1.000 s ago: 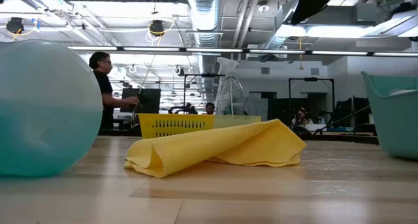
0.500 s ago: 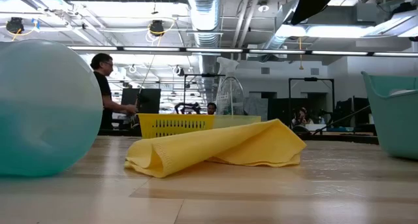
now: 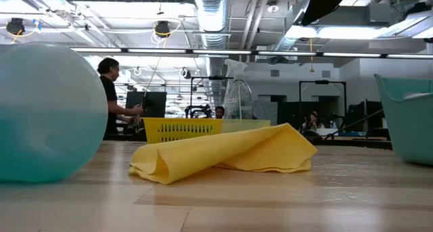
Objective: Pick & Place Kitchen Items
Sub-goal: Put the blue bottle into the top yellow bin
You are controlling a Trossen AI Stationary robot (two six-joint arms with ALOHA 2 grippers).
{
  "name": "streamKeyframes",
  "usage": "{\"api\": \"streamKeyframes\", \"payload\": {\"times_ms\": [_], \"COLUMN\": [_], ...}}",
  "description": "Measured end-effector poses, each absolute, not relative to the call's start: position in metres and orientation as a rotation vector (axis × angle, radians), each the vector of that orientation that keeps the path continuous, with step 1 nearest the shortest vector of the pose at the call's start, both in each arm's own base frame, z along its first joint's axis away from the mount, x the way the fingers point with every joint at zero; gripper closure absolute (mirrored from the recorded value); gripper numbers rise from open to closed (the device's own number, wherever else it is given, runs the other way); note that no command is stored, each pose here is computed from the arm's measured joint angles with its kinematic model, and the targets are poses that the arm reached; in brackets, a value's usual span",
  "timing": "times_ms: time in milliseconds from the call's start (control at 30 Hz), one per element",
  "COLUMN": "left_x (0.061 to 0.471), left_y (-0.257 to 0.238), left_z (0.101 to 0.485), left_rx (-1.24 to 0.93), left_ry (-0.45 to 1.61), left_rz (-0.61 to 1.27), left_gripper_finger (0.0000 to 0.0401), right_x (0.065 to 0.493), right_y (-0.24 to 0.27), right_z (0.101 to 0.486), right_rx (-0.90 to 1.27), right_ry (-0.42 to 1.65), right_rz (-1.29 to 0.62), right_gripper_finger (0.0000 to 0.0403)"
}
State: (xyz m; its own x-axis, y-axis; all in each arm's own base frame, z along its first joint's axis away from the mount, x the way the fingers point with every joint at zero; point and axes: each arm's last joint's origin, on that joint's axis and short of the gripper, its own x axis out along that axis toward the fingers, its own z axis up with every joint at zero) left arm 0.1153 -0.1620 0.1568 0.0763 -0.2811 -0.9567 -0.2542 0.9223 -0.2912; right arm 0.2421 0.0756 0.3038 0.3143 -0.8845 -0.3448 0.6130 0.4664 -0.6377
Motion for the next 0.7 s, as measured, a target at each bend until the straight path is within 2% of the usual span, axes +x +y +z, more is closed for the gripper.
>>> {"api": "streamKeyframes", "payload": {"times_ms": [400, 700], "left_x": [0.1191, 0.1239], "left_y": [-0.1672, -0.1667], "left_z": [0.1581, 0.159], "left_rx": [-0.476, -0.509], "left_ry": [1.467, 1.453], "left_rz": [-0.083, -0.09], "left_gripper_finger": [0.0263, 0.0261], "right_x": [0.2421, 0.2421], "right_y": [0.0756, 0.0755], "right_z": [0.3038, 0.3038], "right_rx": [-0.43, -0.43], "right_ry": [0.734, 0.734], "right_rz": [-1.027, -1.028], "right_gripper_finger": [0.0155, 0.0155]}}
